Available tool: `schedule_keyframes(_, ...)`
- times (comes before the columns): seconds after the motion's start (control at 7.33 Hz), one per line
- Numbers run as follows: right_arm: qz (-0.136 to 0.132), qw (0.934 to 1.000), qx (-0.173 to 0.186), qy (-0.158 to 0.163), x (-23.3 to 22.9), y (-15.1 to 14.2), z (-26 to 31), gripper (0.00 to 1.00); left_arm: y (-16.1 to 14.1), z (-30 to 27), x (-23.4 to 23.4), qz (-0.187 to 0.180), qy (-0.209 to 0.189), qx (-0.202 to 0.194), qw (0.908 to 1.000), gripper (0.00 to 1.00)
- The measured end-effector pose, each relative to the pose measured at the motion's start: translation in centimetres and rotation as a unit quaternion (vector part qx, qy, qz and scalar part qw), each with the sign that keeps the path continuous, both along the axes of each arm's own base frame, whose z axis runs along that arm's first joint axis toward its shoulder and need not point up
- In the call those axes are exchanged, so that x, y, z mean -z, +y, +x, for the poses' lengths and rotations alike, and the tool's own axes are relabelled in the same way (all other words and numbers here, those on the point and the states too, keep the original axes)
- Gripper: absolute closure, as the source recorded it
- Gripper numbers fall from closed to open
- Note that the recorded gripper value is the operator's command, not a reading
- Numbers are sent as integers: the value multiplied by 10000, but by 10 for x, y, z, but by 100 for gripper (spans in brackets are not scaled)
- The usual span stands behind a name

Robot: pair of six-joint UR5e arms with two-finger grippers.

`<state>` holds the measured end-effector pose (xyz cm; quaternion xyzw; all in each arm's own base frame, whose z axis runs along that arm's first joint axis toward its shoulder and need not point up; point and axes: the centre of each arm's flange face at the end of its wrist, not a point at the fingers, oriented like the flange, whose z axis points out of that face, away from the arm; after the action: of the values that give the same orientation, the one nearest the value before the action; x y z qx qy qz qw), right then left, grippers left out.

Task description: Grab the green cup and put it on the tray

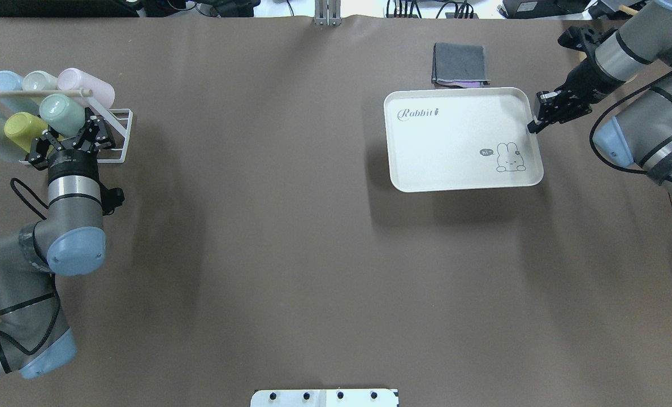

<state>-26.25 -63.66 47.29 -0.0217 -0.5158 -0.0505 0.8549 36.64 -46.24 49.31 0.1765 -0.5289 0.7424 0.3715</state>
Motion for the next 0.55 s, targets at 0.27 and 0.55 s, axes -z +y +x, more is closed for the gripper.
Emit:
schedule_keyframes(0.27, -21, 10000, -27, 57, 35, -2, -39, 100, 6, -13, 17, 90, 15, -60, 9999, 69)
schedule_keyframes(0.55, -120, 9998, -110, 69, 77, 5, -83, 100, 11, -24, 34, 170, 29, -113, 9998, 71)
